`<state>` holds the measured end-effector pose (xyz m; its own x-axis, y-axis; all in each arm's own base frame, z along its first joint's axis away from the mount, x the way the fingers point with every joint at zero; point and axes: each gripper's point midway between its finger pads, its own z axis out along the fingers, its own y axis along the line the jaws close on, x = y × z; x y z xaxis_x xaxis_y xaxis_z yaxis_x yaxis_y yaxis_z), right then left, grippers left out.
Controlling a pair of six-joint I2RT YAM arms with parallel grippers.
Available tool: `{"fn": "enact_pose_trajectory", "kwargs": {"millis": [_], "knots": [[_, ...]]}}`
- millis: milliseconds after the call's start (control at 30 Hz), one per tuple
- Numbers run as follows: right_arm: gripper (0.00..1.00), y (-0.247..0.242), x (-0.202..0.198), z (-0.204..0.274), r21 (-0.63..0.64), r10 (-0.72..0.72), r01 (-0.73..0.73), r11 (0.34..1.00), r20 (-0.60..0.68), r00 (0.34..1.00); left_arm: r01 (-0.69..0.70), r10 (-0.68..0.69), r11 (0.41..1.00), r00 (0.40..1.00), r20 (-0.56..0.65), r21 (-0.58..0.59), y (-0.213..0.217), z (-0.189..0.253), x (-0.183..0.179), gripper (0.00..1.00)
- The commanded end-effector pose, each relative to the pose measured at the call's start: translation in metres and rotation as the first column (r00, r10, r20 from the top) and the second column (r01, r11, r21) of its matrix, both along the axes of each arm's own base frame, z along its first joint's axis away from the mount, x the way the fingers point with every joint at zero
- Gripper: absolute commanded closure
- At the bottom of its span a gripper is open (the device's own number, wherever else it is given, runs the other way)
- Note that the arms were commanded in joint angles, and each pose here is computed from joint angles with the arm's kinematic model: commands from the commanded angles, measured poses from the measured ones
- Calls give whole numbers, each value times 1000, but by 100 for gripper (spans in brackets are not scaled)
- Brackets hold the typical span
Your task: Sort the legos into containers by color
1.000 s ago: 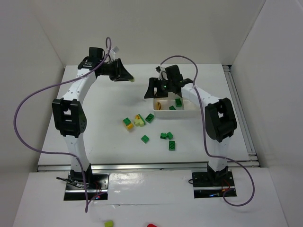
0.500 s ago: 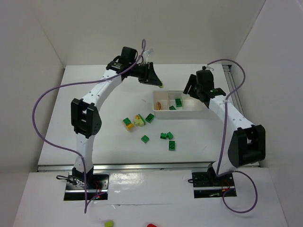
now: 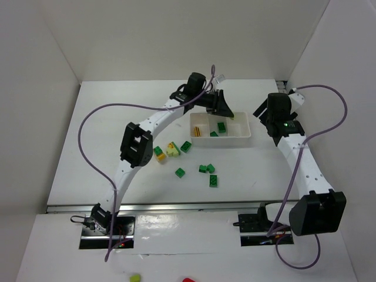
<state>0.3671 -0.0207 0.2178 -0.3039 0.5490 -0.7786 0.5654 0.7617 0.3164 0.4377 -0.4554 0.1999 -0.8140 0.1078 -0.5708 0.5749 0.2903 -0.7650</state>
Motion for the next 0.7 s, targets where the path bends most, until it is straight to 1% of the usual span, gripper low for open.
{"fn": "enact_pose_trajectory", "kwargs": {"millis": [0,33,67,100,133,200,233,267,300,333,367,400,433,500,533,567,667], "knots": [[20,-18,-13,11,-32,-62,62,998,21,998,13,-7,993,999,47,-114,-29,21,2,100],[20,-22,-15,15,-30,-72,73,997,33,997,-3,11,991,998,60,-130,-32,21,7,100],[20,-22,-16,18,-36,-67,69,997,41,997,-8,15,990,999,49,-138,-35,16,11,100],[20,-22,-18,16,-38,-67,68,997,29,997,-15,24,990,998,60,-143,-37,15,15,100],[20,-24,-20,12,-34,-69,70,997,19,997,-3,14,989,998,68,-149,-43,14,12,100],[20,-22,-21,9,-29,-62,62,998,6,998,-33,42,988,998,52,-153,-46,8,19,100],[20,-22,-21,9,-29,-62,62,998,6,998,-33,45,986,997,68,-162,-51,11,18,100],[20,-23,-21,9,-36,-57,57,998,3,998,-39,47,987,998,46,-157,-51,4,18,92],[20,-24,-21,9,-30,-57,57,998,2,998,-44,48,987,999,24,-152,-52,-2,19,79],[20,-24,-21,9,-30,-57,57,998,2,998,-45,50,986,998,26,-161,-53,0,19,65],[20,-24,-22,12,-29,-57,58,998,11,998,-39,41,984,999,12,-173,-54,-1,18,59],[20,-24,-22,12,-29,-57,58,998,11,998,-32,34,983,999,9,-183,-55,2,17,40],[20,-24,-22,12,-29,-57,58,998,11,998,-24,25,984,1000,1,-178,-59,-4,13,32],[20,-24,-24,14,-36,-52,53,998,17,998,-8,8,982,1000,0,-187,-64,-1,7,19],[20,-24,-24,15,-36,-52,53,998,17,998,-6,8,981,1000,7,-192,-63,4,6,15],[20,-23,-23,14,-31,-45,46,998,17,999,6,-3,980,1000,14,-200,-63,6,5,6],[20,-23,-23,14,-31,-45,45,998,17,999,29,-24,976,999,29,-214,-62,20,-1,4]]}}
